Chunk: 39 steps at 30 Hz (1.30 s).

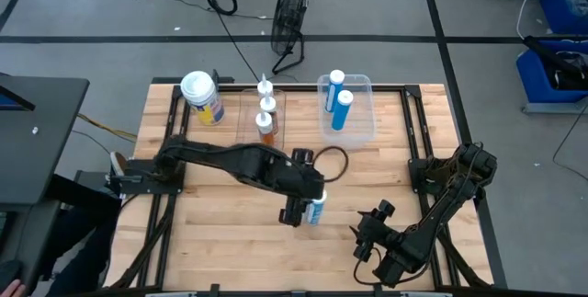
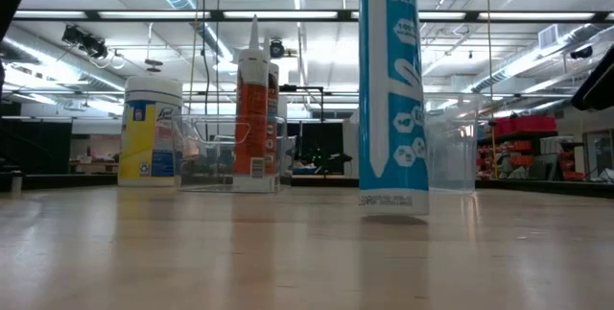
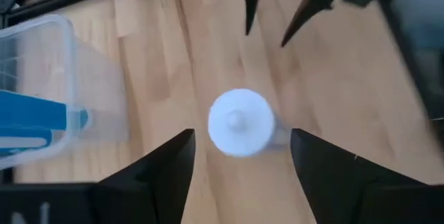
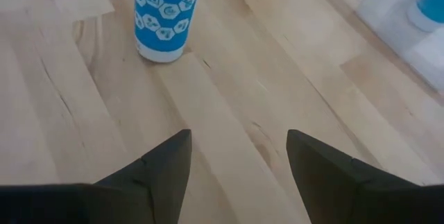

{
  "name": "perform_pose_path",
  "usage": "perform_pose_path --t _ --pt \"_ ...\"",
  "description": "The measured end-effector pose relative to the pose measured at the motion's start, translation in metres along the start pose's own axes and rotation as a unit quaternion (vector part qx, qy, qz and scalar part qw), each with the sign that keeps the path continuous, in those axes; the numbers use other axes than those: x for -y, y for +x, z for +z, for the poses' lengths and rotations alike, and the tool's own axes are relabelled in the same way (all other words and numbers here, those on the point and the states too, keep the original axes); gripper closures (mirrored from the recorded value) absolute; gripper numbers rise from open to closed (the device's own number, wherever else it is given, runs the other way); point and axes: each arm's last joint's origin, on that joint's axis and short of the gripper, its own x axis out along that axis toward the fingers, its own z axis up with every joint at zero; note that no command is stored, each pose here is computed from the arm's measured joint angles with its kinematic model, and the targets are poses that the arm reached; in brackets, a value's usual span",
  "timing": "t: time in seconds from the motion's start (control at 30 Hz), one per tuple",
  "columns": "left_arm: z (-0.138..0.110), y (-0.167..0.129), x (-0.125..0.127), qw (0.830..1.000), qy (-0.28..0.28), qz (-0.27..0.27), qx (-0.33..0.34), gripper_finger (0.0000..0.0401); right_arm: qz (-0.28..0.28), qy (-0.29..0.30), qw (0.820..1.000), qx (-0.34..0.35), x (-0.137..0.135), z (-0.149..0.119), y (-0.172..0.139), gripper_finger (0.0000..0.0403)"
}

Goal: Pick & place silicon tubes, Sealant and Lysol wipes
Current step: Put the blue sealant into the right transparent bin

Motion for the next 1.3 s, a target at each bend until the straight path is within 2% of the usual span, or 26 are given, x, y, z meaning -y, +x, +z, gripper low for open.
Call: perform_pose_path --t 0.1,0.17,0.27,0.33,0.5,0.63,0.73,0.93,1.07,1.2,1.3 --pt "0.000 -0.019 -0.002 0.999 -0.017 -0.030 0.019 0.0168 -0.007 -0.021 0.999 0.024 0.001 0.003 0.001 0.0163" --pt "0.004 -0.024 -0.003 0.998 -0.035 -0.036 0.046 0.0174 -0.013 -0.034 0.999 0.033 0.006 0.016 0.002 0.0163" --pt "-0.001 -0.024 -0.002 0.998 -0.036 -0.042 0.021 0.0184 -0.001 -0.022 1.000 0.022 0.016 0.038 -0.003 0.0164" --pt "-0.004 -0.032 -0.003 0.998 -0.042 -0.042 0.014 0.0193 0.013 -0.018 0.999 0.026 0.020 0.043 -0.010 0.0168" --pt "-0.014 -0.063 -0.005 0.999 -0.045 0.003 0.007 0.0212 0.067 -0.025 0.996 0.061 0.021 0.054 -0.029 0.0187" --pt "-0.020 -0.092 -0.008 0.998 -0.046 0.029 0.033 0.0231 0.100 -0.029 0.991 0.081 0.022 0.063 -0.039 0.0199" --pt "-0.025 -0.121 -0.010 0.996 -0.048 0.036 0.068 0.0267 0.115 -0.029 0.989 0.089 0.021 0.067 -0.043 0.0202" --pt "-0.037 -0.164 -0.009 0.990 -0.049 0.075 0.113 0.0387 0.135 -0.057 0.983 0.108 0.016 0.072 -0.045 0.0201" --pt "-0.045 -0.188 -0.005 0.984 -0.053 0.088 0.143 0.0394 0.141 -0.063 0.982 0.110 0.017 0.077 -0.045 0.0203" --pt "-0.047 -0.204 0.007 0.981 -0.045 0.065 0.180 0.0398 0.155 -0.053 0.979 0.124 0.024 0.086 -0.053 0.0208" --pt "-0.045 -0.212 0.016 0.972 -0.031 0.043 0.231 0.0398 0.166 -0.050 0.975 0.138 0.028 0.092 -0.059 0.0214"
